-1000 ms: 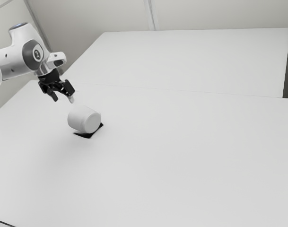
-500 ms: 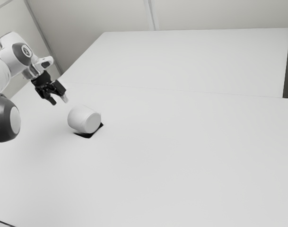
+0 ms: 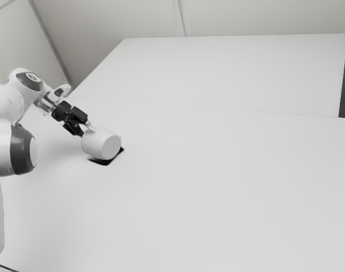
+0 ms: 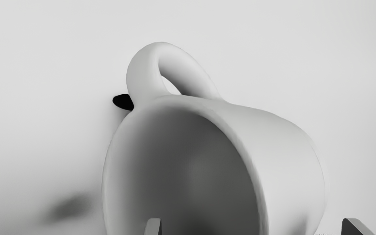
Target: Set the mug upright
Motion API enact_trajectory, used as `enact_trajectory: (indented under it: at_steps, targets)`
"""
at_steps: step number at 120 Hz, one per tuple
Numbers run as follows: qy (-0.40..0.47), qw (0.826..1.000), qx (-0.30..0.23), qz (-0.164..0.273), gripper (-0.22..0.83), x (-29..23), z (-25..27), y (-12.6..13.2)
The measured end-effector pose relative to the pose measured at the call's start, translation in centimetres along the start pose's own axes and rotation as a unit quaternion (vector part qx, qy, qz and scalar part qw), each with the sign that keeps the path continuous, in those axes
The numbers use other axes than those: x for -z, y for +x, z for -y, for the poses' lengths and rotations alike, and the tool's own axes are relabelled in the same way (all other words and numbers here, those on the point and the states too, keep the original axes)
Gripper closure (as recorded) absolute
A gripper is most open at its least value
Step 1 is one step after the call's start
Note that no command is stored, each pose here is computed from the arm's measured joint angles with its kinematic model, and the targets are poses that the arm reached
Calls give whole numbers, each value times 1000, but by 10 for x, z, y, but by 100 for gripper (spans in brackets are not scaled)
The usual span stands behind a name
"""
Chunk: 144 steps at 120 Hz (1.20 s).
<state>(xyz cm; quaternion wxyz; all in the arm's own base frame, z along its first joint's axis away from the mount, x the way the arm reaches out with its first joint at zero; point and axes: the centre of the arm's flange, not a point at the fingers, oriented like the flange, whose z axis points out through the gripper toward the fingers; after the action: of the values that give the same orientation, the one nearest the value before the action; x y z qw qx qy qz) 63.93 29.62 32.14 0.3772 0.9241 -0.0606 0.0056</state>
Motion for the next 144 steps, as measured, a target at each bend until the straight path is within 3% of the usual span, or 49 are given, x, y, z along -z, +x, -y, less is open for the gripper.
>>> enact_trajectory:
  at_steps: [40, 56, 75, 87, 109, 144]
  targets:
    - [-71, 997, -21, 11, 2, -18, 1, -6]
    - [-87, 996, -29, 13, 16, -19, -4, -7]
    - [-100, 994, -34, 14, 48, -21, -6, -8]
    - [-108, 993, -33, 14, 61, -23, -5, -10]
    - [-126, 992, -31, 5, 72, -30, -2, -12]
    - [-122, 992, -38, -4, 77, -21, -14, -8]
